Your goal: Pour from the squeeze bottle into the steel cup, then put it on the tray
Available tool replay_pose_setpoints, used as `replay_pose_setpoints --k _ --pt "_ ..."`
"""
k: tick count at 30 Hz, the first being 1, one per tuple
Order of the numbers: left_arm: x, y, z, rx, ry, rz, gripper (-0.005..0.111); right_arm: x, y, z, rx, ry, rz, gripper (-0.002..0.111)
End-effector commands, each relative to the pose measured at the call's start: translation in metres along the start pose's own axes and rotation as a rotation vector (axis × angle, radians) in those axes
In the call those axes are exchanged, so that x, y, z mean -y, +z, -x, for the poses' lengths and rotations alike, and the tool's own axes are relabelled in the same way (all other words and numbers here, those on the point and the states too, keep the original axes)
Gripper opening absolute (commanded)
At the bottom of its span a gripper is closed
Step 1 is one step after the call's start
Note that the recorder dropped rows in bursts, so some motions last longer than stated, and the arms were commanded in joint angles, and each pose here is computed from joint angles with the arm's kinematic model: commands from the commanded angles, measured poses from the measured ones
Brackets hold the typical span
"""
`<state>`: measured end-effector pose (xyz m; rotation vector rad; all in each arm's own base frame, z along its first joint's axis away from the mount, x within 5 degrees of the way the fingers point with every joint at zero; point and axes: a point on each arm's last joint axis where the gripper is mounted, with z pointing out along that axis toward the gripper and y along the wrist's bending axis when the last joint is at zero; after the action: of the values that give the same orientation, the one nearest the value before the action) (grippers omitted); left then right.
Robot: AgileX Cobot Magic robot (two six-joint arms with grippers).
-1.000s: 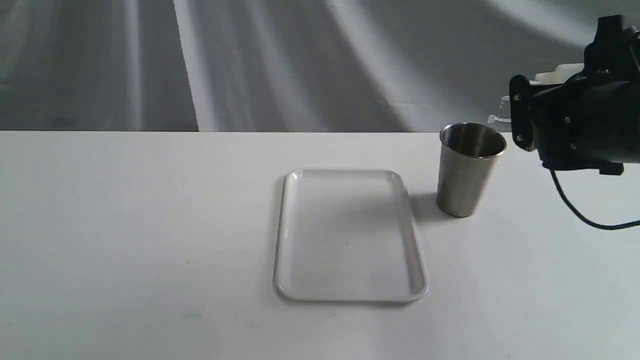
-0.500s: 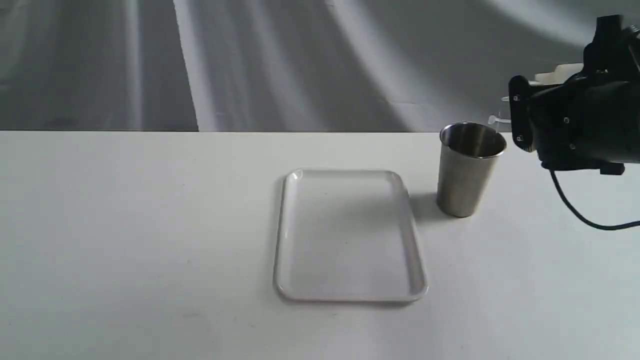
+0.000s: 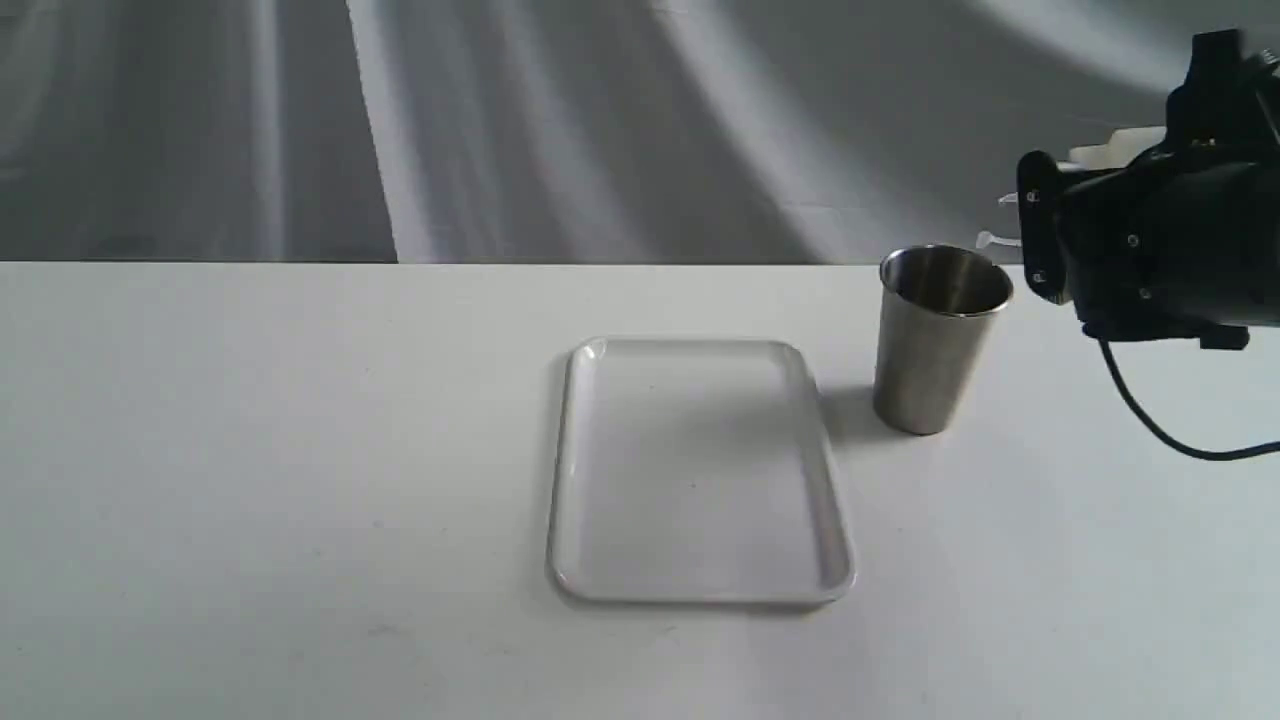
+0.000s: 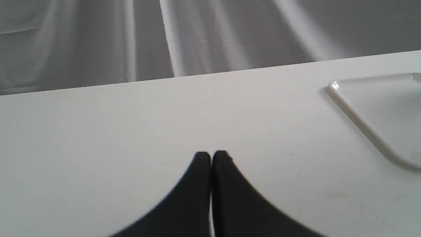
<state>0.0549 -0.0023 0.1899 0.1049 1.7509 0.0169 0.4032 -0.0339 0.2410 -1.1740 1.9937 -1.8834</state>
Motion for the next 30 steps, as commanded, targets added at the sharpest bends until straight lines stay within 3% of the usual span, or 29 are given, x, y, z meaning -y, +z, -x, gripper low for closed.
replay_pose_setpoints --k 1,30 --pt "0.0004 0.0002 -0.0007 0.005 -0.004 -0.006 0.0 0.0091 -0.0025 -0.0039 -0.022 -0.033 -0.044 0.0" --pt "0.0004 0.0002 -0.0007 0.005 -0.001 -0.006 0.0 0.0086 -0.0025 -0.0012 0.007 -0.053 -0.04 0.0"
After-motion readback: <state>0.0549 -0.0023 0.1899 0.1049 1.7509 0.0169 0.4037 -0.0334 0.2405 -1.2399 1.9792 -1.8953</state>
